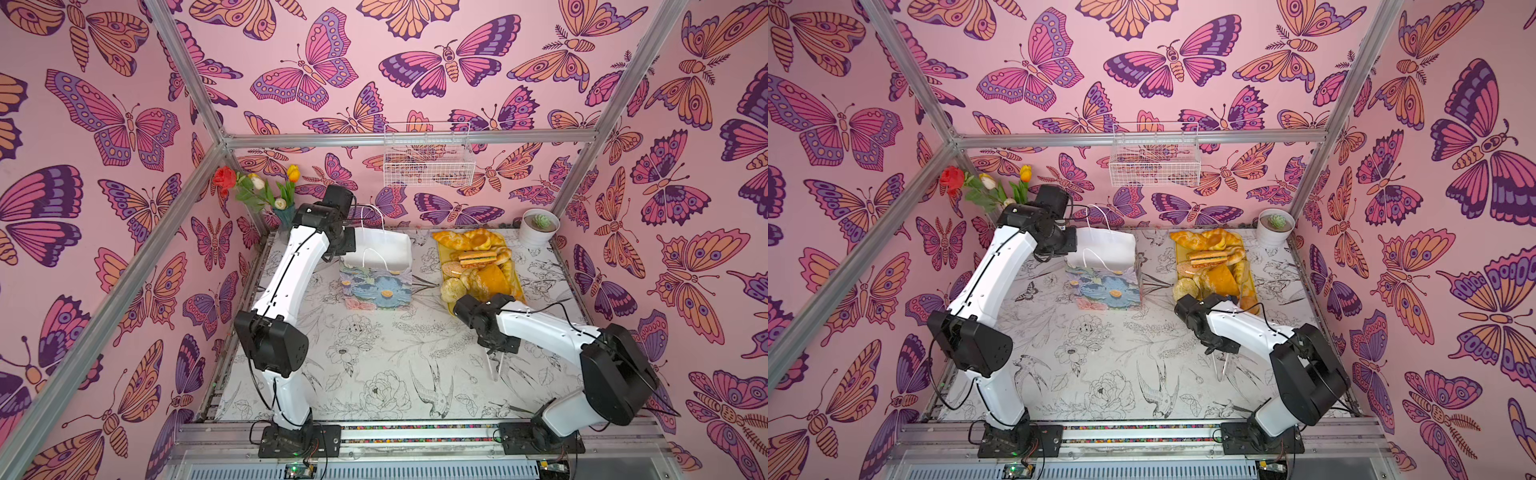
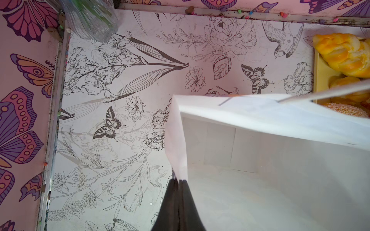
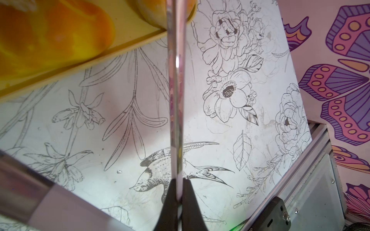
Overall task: Pack bread into a paper bag
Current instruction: Place the clamp on the plate.
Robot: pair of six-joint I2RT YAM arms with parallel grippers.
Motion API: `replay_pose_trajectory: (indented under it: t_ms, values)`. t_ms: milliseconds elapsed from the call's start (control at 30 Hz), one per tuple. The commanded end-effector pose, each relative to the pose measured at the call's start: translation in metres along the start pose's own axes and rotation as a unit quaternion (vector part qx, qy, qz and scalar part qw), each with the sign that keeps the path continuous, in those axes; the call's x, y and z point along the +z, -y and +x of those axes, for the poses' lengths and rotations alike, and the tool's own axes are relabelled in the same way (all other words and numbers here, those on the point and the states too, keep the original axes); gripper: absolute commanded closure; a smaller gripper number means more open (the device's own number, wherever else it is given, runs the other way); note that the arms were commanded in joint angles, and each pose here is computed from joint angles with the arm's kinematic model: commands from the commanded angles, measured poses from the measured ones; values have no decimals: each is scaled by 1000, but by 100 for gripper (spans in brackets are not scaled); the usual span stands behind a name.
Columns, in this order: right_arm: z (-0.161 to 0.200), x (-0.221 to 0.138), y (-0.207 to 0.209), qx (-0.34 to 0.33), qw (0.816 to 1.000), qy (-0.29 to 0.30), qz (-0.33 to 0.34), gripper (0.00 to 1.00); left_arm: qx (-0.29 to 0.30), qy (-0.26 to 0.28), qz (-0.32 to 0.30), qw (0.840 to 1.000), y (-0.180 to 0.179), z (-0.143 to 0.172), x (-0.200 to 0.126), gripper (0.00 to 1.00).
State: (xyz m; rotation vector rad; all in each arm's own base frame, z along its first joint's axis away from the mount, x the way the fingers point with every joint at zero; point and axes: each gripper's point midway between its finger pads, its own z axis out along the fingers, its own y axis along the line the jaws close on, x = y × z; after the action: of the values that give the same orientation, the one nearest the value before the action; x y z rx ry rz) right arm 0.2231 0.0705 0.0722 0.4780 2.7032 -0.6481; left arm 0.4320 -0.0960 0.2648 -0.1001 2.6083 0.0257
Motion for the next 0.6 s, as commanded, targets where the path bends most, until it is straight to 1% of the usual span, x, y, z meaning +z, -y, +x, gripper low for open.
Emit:
replay_pose_trajectory:
  t_ms: [0, 67, 267, 333, 400, 433, 500, 567]
  values:
    - [0, 5, -5, -4, 1000, -3, -5, 100, 10, -16, -14, 1000, -3, 7, 8, 97]
    - [0, 6, -7, -3, 1000, -2, -9, 99, 10, -17, -16, 1000, -3, 7, 9, 97]
    - [-4, 6, -11, -1, 1000, 3, -19, 84, 11, -20, -16, 1000, -3, 8, 12, 97]
    - [-7, 5, -11, -4, 1000, 8, -18, 75, 11, -21, -17, 1000, -3, 8, 12, 97]
    - [-8, 5, -10, -5, 1000, 12, -15, 61, 11, -22, -19, 1000, -3, 9, 13, 98]
    - [-9, 5, -10, -6, 1000, 13, -15, 56, 12, -23, -19, 999, -3, 10, 14, 98]
    - [-9, 5, -10, -9, 1000, 12, -16, 52, 11, -25, -20, 999, -4, 11, 14, 98]
    - [-9, 2, -10, -14, 1000, 9, -18, 43, 11, -26, -21, 999, -4, 12, 14, 98]
